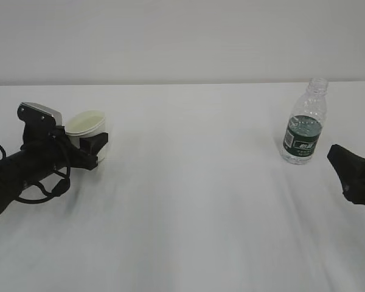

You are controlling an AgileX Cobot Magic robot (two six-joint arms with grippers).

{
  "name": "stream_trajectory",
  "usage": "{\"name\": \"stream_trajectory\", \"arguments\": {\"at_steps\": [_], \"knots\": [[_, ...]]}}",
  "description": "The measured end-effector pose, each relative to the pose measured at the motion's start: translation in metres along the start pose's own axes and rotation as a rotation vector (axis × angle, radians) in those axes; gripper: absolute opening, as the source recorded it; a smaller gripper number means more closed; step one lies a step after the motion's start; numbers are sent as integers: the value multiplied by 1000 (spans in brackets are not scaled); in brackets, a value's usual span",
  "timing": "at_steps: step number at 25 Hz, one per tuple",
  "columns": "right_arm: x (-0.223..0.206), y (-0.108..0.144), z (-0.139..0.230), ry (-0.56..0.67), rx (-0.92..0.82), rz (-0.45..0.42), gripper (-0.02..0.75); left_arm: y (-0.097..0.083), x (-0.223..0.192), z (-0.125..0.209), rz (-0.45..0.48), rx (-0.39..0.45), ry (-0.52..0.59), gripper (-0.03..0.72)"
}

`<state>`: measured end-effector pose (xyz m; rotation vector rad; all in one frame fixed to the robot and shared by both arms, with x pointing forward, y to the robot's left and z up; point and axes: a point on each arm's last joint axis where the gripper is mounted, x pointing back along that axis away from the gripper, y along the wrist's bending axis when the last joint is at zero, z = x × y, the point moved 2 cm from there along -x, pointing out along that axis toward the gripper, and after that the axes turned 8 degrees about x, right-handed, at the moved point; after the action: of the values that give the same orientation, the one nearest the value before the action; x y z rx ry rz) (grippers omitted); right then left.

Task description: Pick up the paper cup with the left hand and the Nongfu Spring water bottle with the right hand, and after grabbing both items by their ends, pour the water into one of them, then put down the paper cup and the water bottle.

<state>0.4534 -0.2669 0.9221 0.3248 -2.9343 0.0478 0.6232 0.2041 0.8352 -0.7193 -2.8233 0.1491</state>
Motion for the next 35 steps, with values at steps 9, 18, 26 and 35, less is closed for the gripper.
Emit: {"name": "stream_trajectory", "arguments": {"at_steps": [9, 18, 26, 35], "knots": [[0, 0, 0, 0, 0, 0, 594, 0, 0, 1, -2, -1, 7, 526], [0, 0, 0, 0, -2, 0, 593, 0, 0, 0, -2, -1, 3, 623], [0, 0, 0, 0, -4, 0, 593, 0, 1, 1, -1, 1, 6, 645], [0, 0, 0, 0, -3, -3, 593, -4, 12, 0, -11, 11, 20, 646]]}}
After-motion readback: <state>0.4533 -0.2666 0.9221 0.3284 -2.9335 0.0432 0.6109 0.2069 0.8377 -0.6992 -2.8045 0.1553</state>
